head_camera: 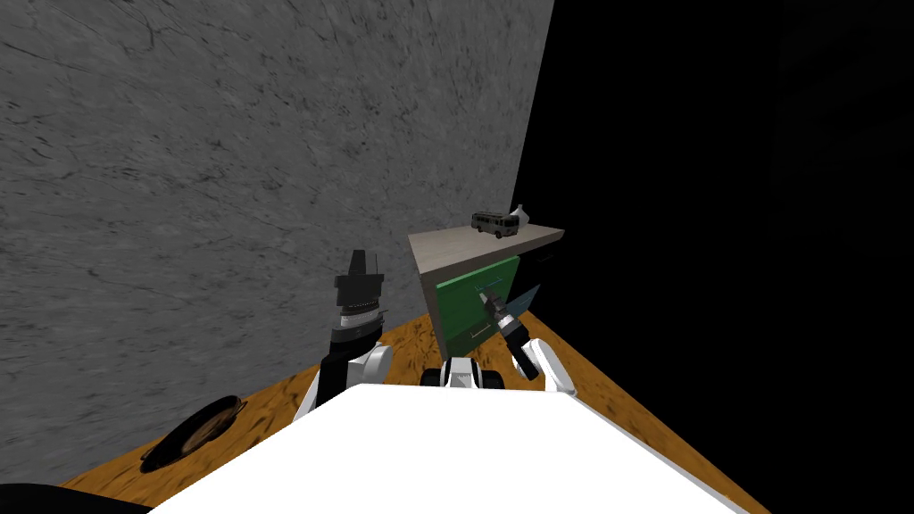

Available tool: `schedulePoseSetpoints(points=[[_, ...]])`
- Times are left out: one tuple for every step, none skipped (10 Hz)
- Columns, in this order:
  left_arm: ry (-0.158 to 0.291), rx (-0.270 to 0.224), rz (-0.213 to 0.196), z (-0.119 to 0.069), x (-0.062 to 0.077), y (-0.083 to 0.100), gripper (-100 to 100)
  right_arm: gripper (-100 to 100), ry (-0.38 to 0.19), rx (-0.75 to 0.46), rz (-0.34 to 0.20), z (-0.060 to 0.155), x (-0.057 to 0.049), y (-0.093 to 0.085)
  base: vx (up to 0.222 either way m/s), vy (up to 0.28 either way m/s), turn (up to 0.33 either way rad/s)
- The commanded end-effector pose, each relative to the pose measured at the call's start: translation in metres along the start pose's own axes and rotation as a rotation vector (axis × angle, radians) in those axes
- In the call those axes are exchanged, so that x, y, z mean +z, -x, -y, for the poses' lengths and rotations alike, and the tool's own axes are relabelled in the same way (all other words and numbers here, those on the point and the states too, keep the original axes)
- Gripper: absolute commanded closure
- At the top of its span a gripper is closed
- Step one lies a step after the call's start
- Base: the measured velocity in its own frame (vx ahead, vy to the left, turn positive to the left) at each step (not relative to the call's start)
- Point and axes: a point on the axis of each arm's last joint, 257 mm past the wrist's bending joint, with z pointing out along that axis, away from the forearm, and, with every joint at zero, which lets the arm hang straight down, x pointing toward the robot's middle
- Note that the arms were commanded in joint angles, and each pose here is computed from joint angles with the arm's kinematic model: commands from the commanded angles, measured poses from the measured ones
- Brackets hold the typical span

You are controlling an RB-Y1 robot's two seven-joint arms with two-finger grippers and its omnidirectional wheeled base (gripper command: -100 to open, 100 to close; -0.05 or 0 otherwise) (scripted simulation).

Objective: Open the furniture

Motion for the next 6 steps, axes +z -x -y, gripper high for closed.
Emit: schedulePoseSetpoints(points=[[0.000, 0.000, 0.000, 0.0000, 0.0000, 0.0000, 0, 100, -0.002, -0.002, 0.007, 0.0040, -0.0001, -0.0001, -0.109, -0.027, 0.000], [0.000, 0.000, 0.000, 0.0000, 0.0000, 0.0000, 0, 100, -0.002, -0.003, 0.008, 0.0050, -0.0001, -0.0003, -0.156, -0.066, -0.012], [0.000, 0.000, 0.000, 0.0000, 0.0000, 0.0000, 0, 100, -0.003, -0.003, 0.010, 0.0072, 0.0001, -0.0006, -0.151, -0.080, -0.005], [0.000, 0.000, 0.000, 0.0000, 0.0000, 0.0000, 0, 100, -0.004, -0.003, 0.012, 0.0093, 0.0003, -0.0010, -0.182, -0.090, -0.003], [0.000, 0.000, 0.000, 0.0000, 0.0001, 0.0000, 0, 100, -0.004, -0.004, 0.011, 0.0081, -0.0001, -0.0013, -0.090, -0.045, 0.000], [0.000, 0.000, 0.000, -0.0001, 0.0000, 0.0000, 0, -100, 0.014, -0.031, 0.023, 0.0049, -0.0048, -0.0054, -0.017, -0.005, 0.001]])
